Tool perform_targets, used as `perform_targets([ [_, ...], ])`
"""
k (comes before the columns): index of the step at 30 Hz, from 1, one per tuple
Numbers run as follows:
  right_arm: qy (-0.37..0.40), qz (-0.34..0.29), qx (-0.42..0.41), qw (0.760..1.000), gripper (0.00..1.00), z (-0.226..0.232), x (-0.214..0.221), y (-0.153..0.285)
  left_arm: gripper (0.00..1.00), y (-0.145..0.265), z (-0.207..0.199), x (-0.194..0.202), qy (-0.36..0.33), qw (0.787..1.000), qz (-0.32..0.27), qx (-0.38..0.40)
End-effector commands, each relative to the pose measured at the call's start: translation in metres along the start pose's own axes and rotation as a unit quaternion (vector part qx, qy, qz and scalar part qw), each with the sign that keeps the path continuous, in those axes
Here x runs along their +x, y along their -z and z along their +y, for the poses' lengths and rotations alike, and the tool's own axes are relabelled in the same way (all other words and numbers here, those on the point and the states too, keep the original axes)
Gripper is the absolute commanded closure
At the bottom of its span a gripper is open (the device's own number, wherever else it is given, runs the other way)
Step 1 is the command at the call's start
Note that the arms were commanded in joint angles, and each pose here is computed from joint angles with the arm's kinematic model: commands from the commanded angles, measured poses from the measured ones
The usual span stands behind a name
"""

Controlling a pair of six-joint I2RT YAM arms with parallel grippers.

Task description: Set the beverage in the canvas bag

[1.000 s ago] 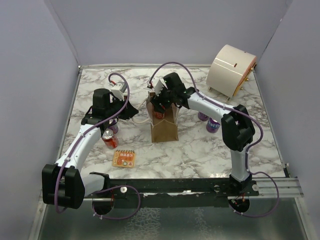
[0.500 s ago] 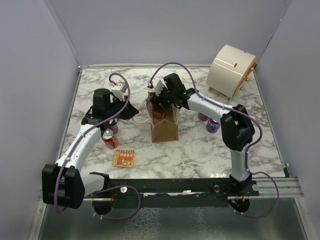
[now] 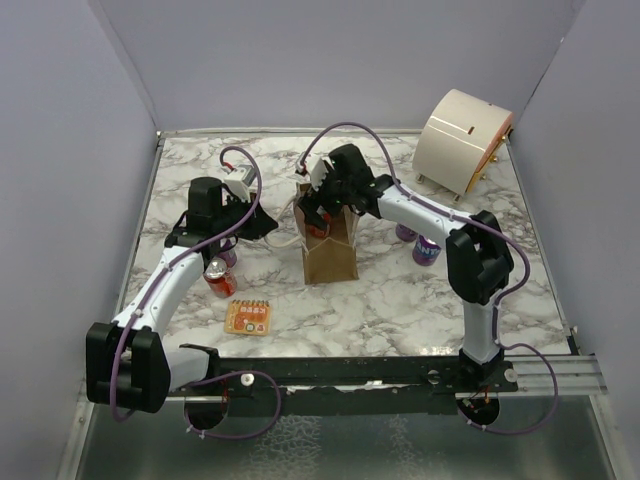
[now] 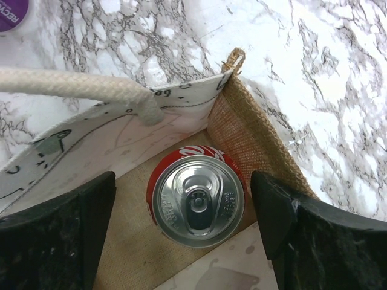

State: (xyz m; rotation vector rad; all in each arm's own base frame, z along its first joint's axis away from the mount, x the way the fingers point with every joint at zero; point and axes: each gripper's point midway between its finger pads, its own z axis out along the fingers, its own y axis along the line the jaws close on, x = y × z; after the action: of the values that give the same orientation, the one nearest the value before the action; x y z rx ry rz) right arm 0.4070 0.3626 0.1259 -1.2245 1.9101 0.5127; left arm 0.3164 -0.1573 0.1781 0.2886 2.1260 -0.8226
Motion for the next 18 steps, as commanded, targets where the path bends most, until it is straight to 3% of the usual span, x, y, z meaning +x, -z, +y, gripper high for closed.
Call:
perform_targets([
  [1, 0.024, -0.052, 0.001, 0.998, 0.06, -0.003, -0.042, 0.027, 1.00, 0.001, -0.009, -0.009, -0.014, 1.000, -0.003, 0.013],
  [12, 0.050, -0.092, -0.001, 0.994, 0.05, 0.003, -0.084, 0.072, 1.00, 0.000, -0.009, -0.014, -0.016, 1.000, -0.004, 0.013],
  [18, 0.074, -0.136, 0.005, 0.988, 0.06, 0.011, -0.117, 0.119, 1.00, -0.002, -0.009, -0.019, -0.018, 1.000, -0.004, 0.013],
])
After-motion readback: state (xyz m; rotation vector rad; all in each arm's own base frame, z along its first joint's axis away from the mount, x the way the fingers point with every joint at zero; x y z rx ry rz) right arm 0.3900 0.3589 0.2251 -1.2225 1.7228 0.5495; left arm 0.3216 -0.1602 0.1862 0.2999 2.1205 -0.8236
